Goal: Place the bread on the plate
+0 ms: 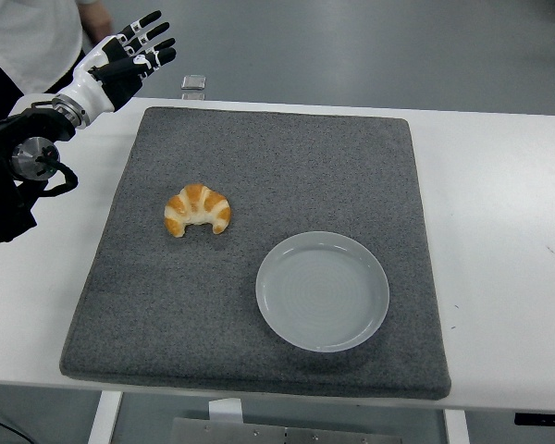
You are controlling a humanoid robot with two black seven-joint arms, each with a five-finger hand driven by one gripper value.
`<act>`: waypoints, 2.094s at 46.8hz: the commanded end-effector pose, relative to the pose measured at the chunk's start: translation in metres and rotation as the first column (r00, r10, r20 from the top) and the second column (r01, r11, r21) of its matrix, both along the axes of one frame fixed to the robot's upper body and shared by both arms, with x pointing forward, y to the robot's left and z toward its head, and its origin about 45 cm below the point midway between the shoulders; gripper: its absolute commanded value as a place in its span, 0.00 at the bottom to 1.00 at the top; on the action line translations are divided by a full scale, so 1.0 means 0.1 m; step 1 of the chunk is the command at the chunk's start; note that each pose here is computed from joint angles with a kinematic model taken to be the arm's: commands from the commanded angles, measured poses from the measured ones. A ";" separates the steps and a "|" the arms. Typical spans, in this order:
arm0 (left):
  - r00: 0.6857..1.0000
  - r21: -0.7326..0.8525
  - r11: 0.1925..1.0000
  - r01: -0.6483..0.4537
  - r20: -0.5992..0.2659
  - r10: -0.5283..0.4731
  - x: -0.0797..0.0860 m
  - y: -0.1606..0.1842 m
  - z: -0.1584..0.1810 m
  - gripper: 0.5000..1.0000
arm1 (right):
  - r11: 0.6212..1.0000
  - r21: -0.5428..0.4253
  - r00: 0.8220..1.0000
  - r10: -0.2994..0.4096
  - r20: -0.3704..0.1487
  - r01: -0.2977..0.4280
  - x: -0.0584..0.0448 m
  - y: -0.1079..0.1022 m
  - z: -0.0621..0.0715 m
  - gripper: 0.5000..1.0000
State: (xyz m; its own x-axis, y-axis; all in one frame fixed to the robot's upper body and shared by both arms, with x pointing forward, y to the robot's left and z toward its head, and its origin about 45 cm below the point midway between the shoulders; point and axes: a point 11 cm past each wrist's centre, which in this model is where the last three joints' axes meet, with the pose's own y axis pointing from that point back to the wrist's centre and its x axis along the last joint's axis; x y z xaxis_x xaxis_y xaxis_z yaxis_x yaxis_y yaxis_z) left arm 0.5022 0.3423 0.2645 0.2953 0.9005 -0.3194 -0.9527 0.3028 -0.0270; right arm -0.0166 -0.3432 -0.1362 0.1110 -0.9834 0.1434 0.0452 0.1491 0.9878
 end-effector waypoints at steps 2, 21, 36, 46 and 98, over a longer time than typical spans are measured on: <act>1.000 0.000 1.000 0.000 0.000 0.000 0.00 0.00 0.00 0.98 | 1.000 0.000 1.000 0.001 -0.001 -0.001 0.00 0.00 0.00 0.86; 1.000 -0.002 1.000 -0.001 0.001 0.001 0.00 0.00 0.00 0.98 | 1.000 0.000 1.000 0.001 0.001 -0.001 0.01 0.00 0.00 0.86; 1.000 -0.023 1.000 0.019 0.006 -0.019 -0.02 -0.01 0.00 0.98 | 1.000 0.000 1.000 0.001 -0.001 -0.001 0.00 0.00 0.00 0.86; 1.000 -0.020 1.000 0.016 0.002 -0.016 -0.02 0.01 -0.01 0.98 | 1.000 0.000 1.000 0.001 -0.001 -0.001 0.00 0.00 0.00 0.86; 0.999 0.038 0.999 -0.021 0.045 0.019 0.06 0.12 0.24 0.97 | 1.000 0.000 1.000 0.002 -0.001 -0.002 0.00 0.00 0.00 0.86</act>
State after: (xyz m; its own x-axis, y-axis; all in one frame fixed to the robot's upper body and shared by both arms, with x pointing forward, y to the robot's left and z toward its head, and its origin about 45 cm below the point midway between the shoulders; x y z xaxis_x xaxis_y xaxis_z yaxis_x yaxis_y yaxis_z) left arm 0.5052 0.3483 0.2776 0.2979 0.9096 -0.2896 -0.9536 0.2971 -0.0477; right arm -0.0170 -0.3432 -0.1362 0.1134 -0.9832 0.1431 0.0460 0.1491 0.9877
